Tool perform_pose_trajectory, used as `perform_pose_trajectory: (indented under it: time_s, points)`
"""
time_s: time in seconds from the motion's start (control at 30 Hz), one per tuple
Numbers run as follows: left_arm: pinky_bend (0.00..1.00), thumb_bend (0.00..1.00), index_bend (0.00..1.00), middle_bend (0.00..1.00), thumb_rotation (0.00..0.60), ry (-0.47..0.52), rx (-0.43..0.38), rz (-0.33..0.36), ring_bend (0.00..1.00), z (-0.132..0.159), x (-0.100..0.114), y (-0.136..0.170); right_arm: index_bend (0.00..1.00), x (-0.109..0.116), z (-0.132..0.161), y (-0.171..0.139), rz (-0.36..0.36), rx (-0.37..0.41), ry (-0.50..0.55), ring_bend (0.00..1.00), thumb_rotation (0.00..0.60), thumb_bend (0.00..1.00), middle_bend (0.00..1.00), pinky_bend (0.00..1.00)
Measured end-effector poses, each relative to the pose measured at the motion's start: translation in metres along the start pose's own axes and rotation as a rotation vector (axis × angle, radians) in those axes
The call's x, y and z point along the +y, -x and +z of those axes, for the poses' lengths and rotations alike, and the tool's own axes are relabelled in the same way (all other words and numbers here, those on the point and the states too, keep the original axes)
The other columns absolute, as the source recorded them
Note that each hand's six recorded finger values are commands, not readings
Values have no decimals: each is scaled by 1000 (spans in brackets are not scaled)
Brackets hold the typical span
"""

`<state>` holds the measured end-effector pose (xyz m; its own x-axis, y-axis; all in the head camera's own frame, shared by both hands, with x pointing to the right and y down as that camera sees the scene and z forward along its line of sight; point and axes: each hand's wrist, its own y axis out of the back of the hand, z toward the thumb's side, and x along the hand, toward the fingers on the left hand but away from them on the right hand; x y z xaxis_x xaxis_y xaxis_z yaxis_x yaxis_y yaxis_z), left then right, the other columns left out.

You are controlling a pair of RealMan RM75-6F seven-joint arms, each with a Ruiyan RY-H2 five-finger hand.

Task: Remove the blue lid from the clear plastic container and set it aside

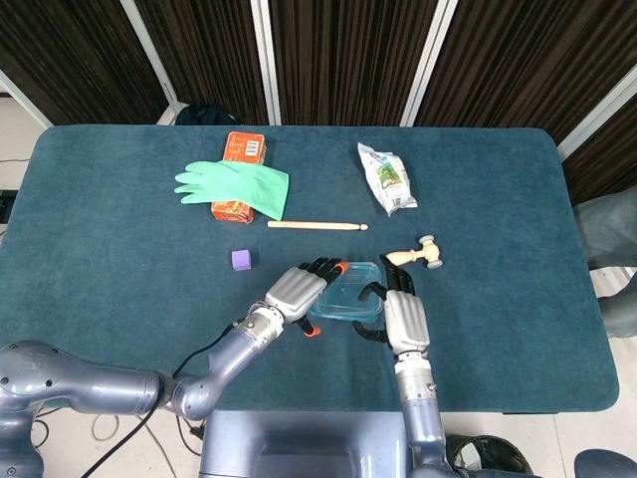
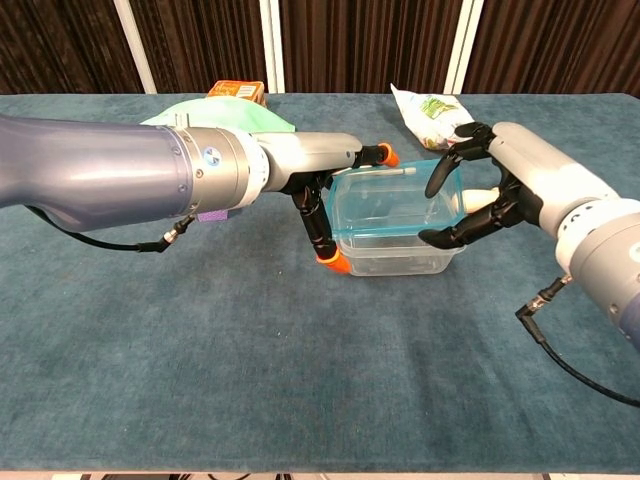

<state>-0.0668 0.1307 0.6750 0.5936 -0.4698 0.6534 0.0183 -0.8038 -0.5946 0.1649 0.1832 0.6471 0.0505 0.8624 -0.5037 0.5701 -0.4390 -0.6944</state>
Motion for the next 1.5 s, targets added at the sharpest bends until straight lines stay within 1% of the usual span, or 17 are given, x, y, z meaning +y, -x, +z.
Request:
perform_pose_trajectory:
  time_s: [0.17,0.23,0.47,0.57,0.73,0.87,1.17,1.23,1.4,1.5]
  points:
    - [136,0,0,0,600,9,3,-3,0,1,-1,0,498,1,1,1,-1,0,2,0,600,729,20,0]
    - [136,0,0,0,600,14,2,-4,0,2,-1,0,498,1,1,1,-1,-1,4,0,600,737,20,0]
    - [147,0,0,0,600,57,-1,-1,0,5,2,0,537,2,3,2,1,8,-1,0,600,740,36,0]
    - [141,0,0,0,600,52,-5,1,0,5,3,0,551,2,4,2,-1,8,-2,0,600,740,41,0]
    - [82,0,0,0,600,43,-9,7,0,5,5,1,578,3,4,2,-3,5,-6,0,600,741,53,0]
    - [79,0,0,0,600,23,-13,22,0,5,8,1,591,4,3,2,-7,3,-10,0,600,740,57,0]
    - [80,0,0,0,600,58,-36,46,0,9,18,3,591,5,2,2,-9,-2,-6,0,600,741,57,0]
    - [80,0,0,0,600,61,-40,42,0,9,18,4,591,5,2,3,-9,-5,-4,0,600,741,57,0]
    - [80,0,0,0,600,52,-49,7,0,7,17,7,591,7,2,4,-16,-10,4,0,600,740,57,0]
    - [80,0,0,0,600,56,-45,3,0,4,20,8,591,9,1,6,-22,-14,3,0,600,740,57,0]
